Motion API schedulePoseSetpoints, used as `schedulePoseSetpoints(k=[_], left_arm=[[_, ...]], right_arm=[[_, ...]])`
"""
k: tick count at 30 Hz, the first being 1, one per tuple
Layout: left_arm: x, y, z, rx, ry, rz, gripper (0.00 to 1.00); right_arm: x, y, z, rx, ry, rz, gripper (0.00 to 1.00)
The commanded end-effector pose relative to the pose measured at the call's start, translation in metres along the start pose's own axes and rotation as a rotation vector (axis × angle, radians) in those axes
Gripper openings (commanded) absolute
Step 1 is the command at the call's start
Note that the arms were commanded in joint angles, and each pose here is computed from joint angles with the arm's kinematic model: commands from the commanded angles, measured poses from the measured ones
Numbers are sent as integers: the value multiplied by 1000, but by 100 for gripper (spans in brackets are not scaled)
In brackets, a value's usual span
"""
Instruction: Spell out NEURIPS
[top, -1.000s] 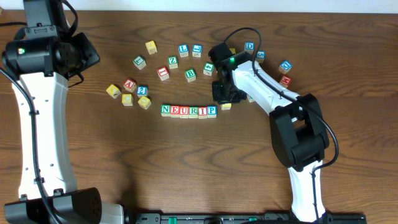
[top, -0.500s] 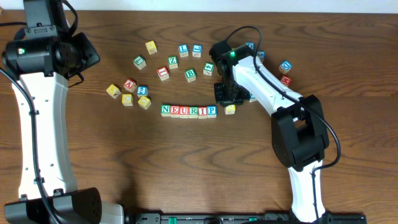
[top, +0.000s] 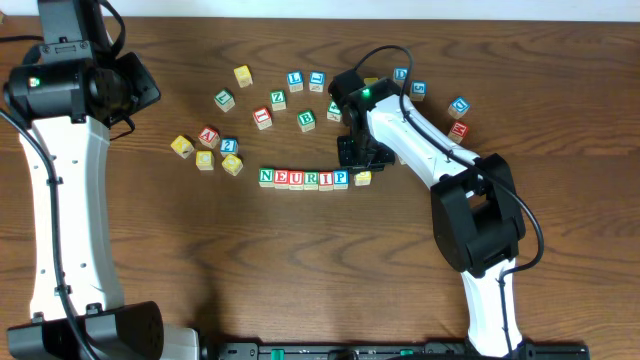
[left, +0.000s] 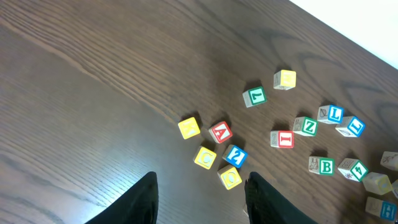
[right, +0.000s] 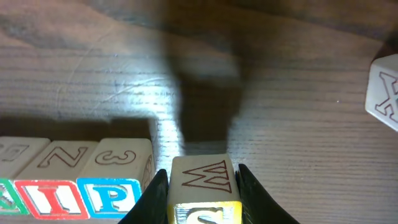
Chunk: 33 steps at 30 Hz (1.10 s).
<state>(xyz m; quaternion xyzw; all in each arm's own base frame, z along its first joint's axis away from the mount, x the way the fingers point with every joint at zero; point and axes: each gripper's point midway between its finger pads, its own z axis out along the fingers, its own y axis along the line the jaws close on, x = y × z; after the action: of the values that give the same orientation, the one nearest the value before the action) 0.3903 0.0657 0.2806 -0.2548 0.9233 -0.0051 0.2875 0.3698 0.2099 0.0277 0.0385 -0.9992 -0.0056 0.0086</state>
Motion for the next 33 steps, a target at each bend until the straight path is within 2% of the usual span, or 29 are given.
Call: schedulePoseSetpoints(k=[1, 33], left_arm=[[3, 2, 7, -14, 18, 14, 45], [3, 2, 7, -14, 18, 14, 45]], right_arm=[[-1, -1, -3, 12, -19, 32, 15], [5, 7, 5, 12, -17, 42, 18]])
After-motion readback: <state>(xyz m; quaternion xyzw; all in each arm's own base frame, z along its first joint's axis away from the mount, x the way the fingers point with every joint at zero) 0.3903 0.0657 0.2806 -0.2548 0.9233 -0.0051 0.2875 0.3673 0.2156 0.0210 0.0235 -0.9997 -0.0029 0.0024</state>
